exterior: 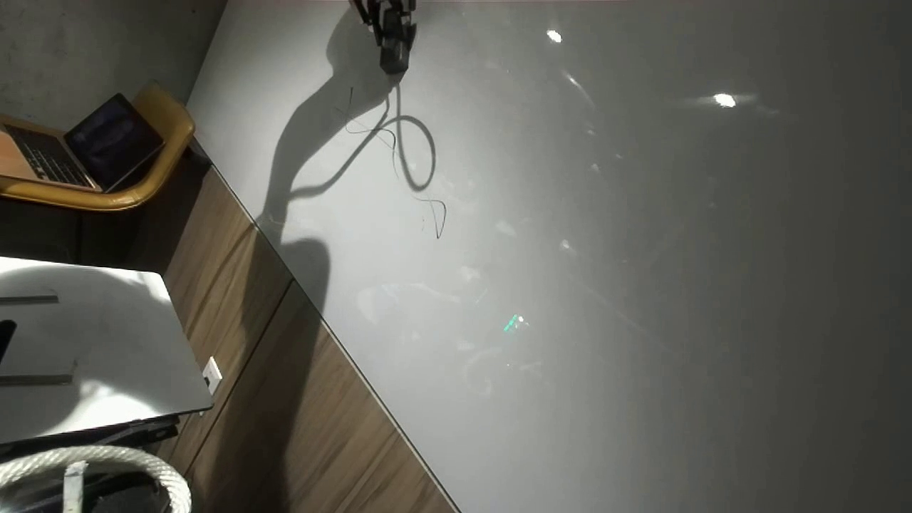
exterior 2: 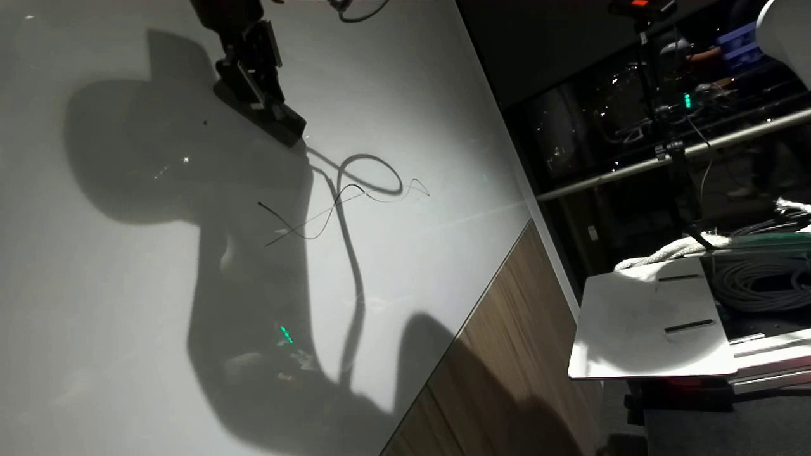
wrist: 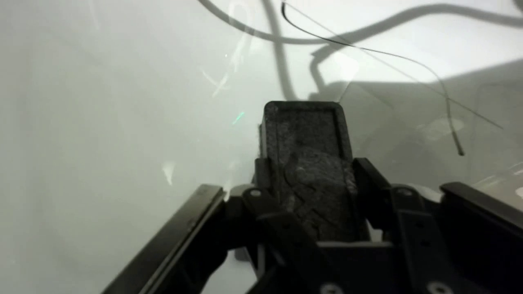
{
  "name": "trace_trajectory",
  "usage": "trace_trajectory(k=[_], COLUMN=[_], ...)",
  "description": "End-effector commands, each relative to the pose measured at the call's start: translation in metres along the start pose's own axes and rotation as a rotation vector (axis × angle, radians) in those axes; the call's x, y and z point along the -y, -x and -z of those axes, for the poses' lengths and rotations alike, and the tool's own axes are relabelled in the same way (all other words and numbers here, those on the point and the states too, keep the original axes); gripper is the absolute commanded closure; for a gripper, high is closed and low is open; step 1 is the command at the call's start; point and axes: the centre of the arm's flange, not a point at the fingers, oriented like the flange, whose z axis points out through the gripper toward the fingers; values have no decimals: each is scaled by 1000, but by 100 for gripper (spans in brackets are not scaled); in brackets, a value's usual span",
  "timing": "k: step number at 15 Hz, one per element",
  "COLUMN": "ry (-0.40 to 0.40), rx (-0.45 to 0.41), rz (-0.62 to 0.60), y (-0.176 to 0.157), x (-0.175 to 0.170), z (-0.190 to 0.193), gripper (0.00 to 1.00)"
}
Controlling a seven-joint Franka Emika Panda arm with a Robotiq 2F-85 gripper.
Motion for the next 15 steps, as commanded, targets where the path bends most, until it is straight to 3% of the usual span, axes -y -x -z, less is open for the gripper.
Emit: trace_trajectory(k=[1, 15], ry=[-7, -31], rx=[-31, 51], rz=[56, 106], y=[-45, 2], x=[53, 102], z=[-25, -100], gripper=[72, 72])
